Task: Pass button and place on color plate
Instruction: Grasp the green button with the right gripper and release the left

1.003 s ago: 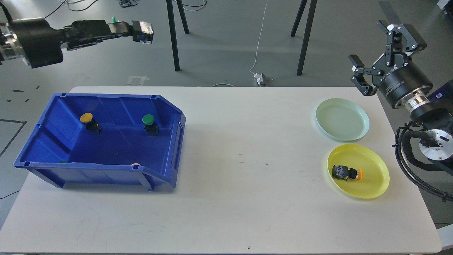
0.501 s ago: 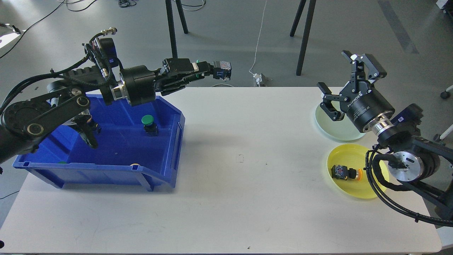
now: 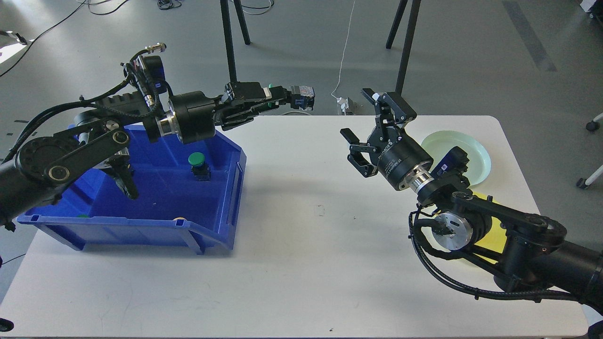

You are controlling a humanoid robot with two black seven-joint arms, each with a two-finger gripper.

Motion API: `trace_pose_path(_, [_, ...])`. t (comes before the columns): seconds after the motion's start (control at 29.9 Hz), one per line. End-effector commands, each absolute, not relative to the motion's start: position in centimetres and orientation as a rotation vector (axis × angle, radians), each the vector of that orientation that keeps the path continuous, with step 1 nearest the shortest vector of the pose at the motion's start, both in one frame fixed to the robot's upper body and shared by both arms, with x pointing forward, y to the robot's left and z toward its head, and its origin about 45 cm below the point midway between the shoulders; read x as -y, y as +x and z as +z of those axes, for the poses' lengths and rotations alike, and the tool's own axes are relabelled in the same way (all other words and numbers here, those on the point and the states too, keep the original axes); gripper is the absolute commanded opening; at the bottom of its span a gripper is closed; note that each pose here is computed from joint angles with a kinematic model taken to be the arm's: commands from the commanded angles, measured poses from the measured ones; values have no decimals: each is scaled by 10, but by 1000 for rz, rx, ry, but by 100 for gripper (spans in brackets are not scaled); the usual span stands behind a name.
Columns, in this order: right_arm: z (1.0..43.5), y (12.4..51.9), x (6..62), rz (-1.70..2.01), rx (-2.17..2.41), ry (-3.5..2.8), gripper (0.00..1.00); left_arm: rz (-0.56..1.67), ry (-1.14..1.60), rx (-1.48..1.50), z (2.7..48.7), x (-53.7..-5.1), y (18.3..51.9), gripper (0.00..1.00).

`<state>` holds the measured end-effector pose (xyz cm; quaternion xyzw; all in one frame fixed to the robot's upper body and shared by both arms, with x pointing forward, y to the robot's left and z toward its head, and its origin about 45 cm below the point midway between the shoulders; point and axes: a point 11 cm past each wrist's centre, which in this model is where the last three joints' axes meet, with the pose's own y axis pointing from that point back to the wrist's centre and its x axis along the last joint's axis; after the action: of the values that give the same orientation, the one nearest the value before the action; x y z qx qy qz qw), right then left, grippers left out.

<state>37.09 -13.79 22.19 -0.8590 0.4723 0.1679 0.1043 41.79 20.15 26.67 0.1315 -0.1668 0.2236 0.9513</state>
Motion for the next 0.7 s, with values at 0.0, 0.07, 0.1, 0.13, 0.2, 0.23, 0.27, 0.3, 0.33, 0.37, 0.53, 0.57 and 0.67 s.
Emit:
trace_pose_path(0.0, [227, 377, 122, 481, -1363, -2541, 95, 453, 270, 340, 266, -201, 418, 17])
trace_pose_path(0.07, [232, 381, 111, 466, -1339, -2556, 95, 454, 271, 340, 266, -202, 418, 17])
trace_pose_path(0.1, [233, 382, 105, 461, -1328, -2562, 95, 454, 271, 340, 266, -202, 418, 17])
trace_pose_path(0.13, [234, 384, 100, 454, -1320, -2573, 95, 454, 271, 339, 266, -202, 418, 17])
trace_pose_path(0.2, [235, 385, 94, 446, -1312, -2583, 95, 454, 271, 339, 266, -202, 418, 17])
trace_pose_path(0.23, [235, 386, 92, 443, -1308, -2586, 95, 454, 271, 340, 266, -202, 418, 17])
trace_pose_path(0.27, [234, 385, 90, 445, -1307, -2591, 95, 455, 270, 339, 266, -202, 418, 17])
trace_pose_path(0.3, [233, 385, 89, 446, -1306, -2595, 95, 454, 271, 339, 266, -202, 418, 17])
trace_pose_path(0.33, [233, 385, 87, 443, -1301, -2600, 95, 454, 271, 339, 266, -202, 418, 17])
trace_pose_path(0.37, [233, 384, 84, 443, -1293, -2604, 95, 455, 270, 339, 266, -202, 418, 17])
trace_pose_path(0.53, [230, 384, 72, 450, -1279, -2615, 95, 455, 270, 339, 266, -202, 418, 17])
trace_pose_path(0.57, [232, 385, 68, 447, -1273, -2616, 95, 455, 270, 339, 266, -202, 418, 17])
trace_pose_path(0.67, [235, 386, 63, 444, -1261, -2615, 93, 455, 270, 339, 266, -202, 418, 17])
